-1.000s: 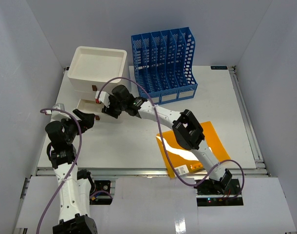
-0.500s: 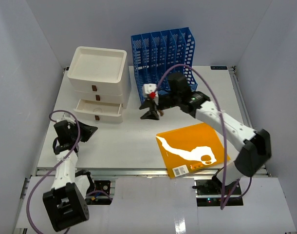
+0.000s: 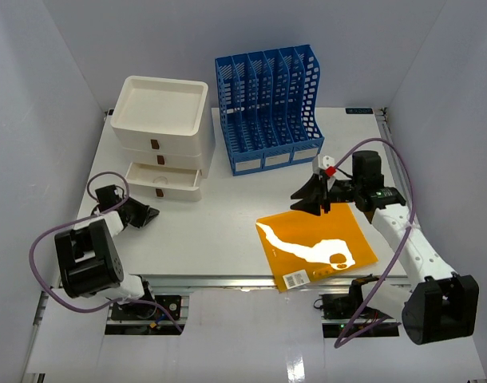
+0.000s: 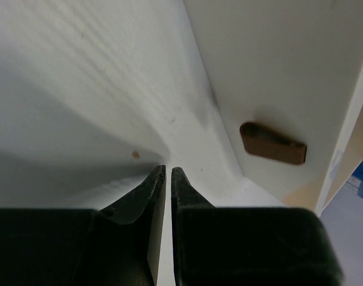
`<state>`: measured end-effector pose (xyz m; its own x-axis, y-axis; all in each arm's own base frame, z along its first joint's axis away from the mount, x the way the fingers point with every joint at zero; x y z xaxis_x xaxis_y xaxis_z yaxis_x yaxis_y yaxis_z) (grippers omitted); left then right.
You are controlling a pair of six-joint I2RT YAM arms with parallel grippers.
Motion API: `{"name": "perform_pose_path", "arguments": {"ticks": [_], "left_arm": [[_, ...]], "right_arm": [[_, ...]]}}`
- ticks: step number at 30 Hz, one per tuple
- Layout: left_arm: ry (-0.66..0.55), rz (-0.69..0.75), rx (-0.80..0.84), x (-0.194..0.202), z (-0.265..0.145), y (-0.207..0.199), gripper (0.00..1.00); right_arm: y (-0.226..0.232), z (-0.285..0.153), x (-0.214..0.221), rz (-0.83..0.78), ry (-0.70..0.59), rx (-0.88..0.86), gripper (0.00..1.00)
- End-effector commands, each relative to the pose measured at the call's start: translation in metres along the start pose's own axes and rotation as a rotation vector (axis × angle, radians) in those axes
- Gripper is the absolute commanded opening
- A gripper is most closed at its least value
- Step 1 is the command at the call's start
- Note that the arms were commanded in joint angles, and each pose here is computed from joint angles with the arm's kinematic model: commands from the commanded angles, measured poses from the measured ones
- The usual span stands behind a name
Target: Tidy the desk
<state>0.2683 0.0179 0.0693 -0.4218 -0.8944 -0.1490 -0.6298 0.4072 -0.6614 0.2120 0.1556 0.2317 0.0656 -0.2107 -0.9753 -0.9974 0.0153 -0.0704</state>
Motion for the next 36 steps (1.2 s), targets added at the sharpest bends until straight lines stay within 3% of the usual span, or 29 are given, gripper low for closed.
{"name": "perform_pose_path", "arguments": {"ticks": [1, 6, 13, 18, 36], "left_arm": [[-0.059, 0.010, 0.039, -0.030, 0.015, -0.023, 0.22], [-0.042, -0.008, 0.054, -0.046, 0.030, -0.037, 0.30], [-0.017, 0.001, 0.110, -0.058, 0.047, -0.057, 0.60], [0.007, 0.030, 0.157, -0.063, 0.052, -0.072, 0.75], [0.057, 0.037, 0.254, -0.069, 0.067, -0.088, 0.82]], "right_arm": [[0.001, -0.017, -0.008, -0.028, -0.095, -0.005, 0.41], [-0.003, -0.020, -0.003, -0.005, -0.092, 0.013, 0.40], [-0.007, -0.020, 0.003, 0.006, -0.077, 0.026, 0.40], [-0.010, -0.020, 0.008, 0.018, -0.062, 0.039, 0.40], [-0.021, -0.030, 0.025, 0.067, -0.040, 0.096, 0.40]]}}
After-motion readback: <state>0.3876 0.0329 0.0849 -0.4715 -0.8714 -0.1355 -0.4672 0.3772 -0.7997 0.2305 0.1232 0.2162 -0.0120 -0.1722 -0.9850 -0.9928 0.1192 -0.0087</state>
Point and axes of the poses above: each gripper's point midway between its finger pads, its own z axis out along the fingers, its own y axis along the line the jaws close on, x = y × z, the point moved 6 cm from there along -z, back along the fingers, and after that the axes turned 5 degrees about -z, right-handed, at the moved point
